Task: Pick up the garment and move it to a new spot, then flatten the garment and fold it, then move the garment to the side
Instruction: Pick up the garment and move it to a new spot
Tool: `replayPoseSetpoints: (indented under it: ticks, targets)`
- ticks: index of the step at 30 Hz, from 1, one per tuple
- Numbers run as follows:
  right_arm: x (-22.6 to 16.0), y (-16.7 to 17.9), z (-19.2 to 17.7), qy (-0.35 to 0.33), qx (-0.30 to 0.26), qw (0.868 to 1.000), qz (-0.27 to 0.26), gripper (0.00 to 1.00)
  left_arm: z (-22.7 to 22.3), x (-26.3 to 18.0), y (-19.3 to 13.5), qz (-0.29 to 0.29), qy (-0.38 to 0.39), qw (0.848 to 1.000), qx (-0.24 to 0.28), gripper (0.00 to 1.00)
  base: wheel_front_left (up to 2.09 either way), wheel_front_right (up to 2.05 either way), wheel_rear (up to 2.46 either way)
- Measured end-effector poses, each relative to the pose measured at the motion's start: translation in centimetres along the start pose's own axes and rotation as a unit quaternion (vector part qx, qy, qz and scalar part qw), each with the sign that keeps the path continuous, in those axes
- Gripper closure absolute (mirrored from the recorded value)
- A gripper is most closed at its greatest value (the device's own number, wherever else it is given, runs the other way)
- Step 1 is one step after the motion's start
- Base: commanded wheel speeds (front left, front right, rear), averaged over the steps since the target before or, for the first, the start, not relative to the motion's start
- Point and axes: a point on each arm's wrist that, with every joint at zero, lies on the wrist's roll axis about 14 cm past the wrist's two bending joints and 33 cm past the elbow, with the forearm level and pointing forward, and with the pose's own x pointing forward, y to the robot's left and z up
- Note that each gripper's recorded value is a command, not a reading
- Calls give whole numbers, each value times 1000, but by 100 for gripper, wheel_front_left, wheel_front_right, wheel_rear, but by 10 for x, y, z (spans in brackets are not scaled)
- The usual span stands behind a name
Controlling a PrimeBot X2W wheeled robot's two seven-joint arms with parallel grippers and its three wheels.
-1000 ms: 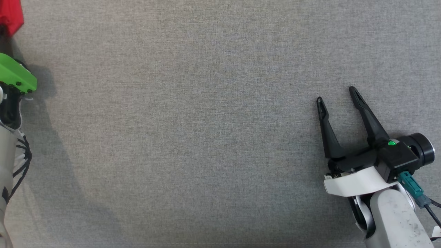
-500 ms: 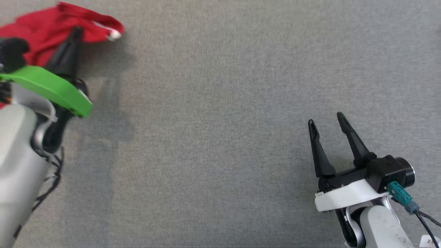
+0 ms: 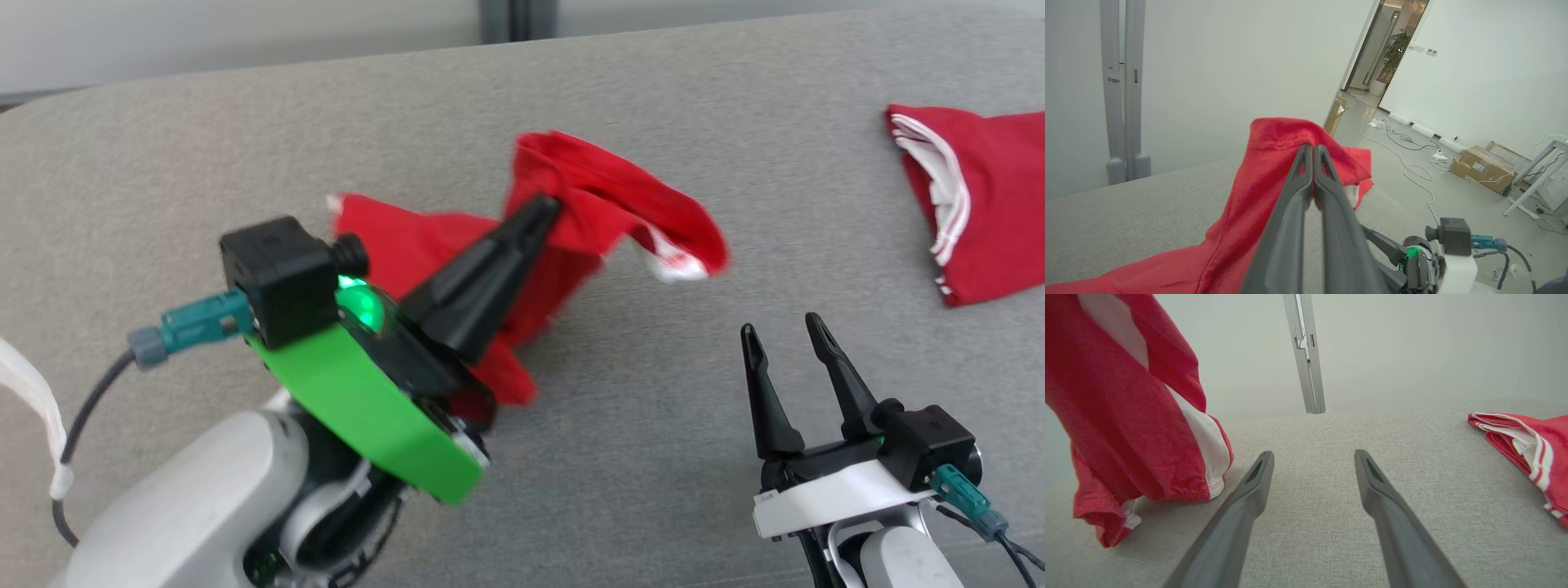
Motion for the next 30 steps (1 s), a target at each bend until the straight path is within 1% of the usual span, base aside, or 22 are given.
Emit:
replayPoseSetpoints:
  ticks: [2,5,7,8,10,13,15,18,19,22,25,28,29,30]
  targets:
    - [-8,-8,6,-6,-1,1000,-15,0,7,5,-33,-46,-7,999,-12,100,0,0,0]
    - [-17,-20,15,-17,-4,999,-36,0,20,12,-72,-100,-25,994,-42,100,0,0,0]
    - [-24,-26,19,-21,-6,999,-47,0,26,17,-85,-122,-34,991,-50,100,0,0,0]
    - [-27,-28,21,-23,-8,998,-52,0,29,21,-85,-123,-38,990,-51,100,0,0,0]
    - [-32,-33,24,-28,-7,998,-63,0,27,31,-76,-109,-37,991,-63,100,0,0,0]
    - [-40,-44,27,-30,-8,996,-82,0,15,50,-42,-60,-30,994,-84,100,0,0,0]
    - [-43,-50,27,-28,-10,995,-93,0,5,63,-9,-14,-28,996,-88,100,0,0,0]
    - [-43,-55,23,-21,-13,995,-101,0,-16,77,53,61,-19,995,-77,100,0,0,0]
    - [-42,-57,20,-15,-13,995,-103,0,-28,79,83,101,-9,993,-64,100,0,0,0]
    - [-39,-60,14,-7,-12,994,-107,0,-59,75,144,178,15,983,-52,100,0,0,0]
    - [-40,-66,8,3,-13,993,-116,0,-94,67,182,219,56,974,-28,100,0,0,0]
    - [-42,-73,3,13,-15,992,-127,0,-125,59,202,243,82,966,-34,100,0,0,0]
    - [-43,-75,1,16,-16,991,-131,0,-133,58,205,247,87,964,-35,73,0,0,0]
    - [-44,-77,0,17,-17,991,-134,0,-137,57,207,248,89,964,-33,57,0,0,0]
